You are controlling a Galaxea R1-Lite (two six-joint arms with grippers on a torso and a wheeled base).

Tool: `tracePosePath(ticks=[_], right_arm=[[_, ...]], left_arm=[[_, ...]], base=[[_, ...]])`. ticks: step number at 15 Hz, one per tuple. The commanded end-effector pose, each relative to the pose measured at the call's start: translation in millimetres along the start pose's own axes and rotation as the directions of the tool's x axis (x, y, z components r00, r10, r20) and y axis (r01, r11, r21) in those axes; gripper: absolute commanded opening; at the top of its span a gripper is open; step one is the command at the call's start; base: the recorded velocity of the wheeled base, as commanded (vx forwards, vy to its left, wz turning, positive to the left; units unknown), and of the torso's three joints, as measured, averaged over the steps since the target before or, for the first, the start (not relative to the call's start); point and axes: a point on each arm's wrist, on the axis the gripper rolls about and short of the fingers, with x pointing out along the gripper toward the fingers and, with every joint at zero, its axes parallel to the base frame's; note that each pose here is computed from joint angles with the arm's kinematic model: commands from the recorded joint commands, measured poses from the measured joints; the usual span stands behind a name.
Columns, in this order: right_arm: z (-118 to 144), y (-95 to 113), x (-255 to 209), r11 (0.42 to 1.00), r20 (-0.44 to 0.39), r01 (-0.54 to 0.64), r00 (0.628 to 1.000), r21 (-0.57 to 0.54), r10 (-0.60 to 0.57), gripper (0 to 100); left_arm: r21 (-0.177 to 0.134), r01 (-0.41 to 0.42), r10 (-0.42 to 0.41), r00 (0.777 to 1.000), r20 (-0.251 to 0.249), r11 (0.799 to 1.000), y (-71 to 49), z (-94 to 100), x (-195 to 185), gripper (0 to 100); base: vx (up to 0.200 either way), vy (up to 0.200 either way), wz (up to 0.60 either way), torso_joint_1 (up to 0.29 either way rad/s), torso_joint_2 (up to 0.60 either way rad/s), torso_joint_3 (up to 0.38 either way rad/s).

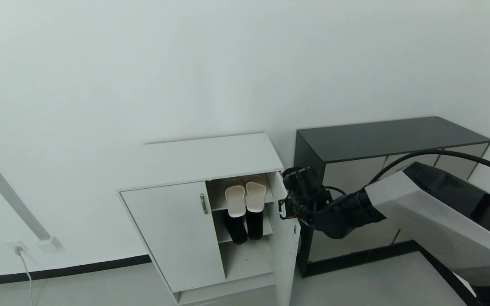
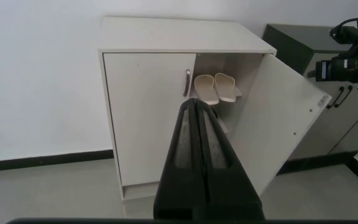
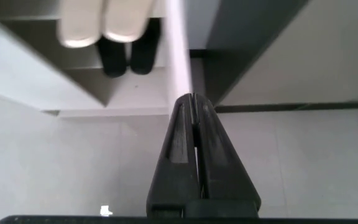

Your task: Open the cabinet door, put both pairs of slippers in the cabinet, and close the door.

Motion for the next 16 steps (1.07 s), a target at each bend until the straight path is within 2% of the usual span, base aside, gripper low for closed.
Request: tracePosePath(ticks=[1,5,10,16], right_arm=[[8,17,-26,0.998,0.020,-0.057,0.998,-0.014,0.057,0],[14,32,-57,0.992,0.046,-0.119,0.992,-0.042,0.121,0],[24,14,-73,0.992,0.071,-0.106,0.991,-0.065,0.111,0],[20,15,-70,0.988,0.115,-0.138,0.983,-0.069,0.145,0]], left_arm=[[0.000,-0.001,0.001,1.000,-0.001,1.000,0.0,0.0,0,0],[-0.002,0.001,-0.001,1.000,-0.001,1.000,0.0,0.0,0,0],[-0.002,-0.001,0.001,1.000,-0.001,1.000,0.0,0.0,0,0],[-0.002,-0.001,0.001,1.000,-0.001,1.000,0.0,0.0,0,0]], base=[[0.000,0.000,0.00,0.000,0.00,0.000],[0.000,0.000,0.00,0.000,0.00,0.000],[0.000,0.000,0.00,0.000,0.00,0.000],[0.000,0.000,0.00,0.000,0.00,0.000]])
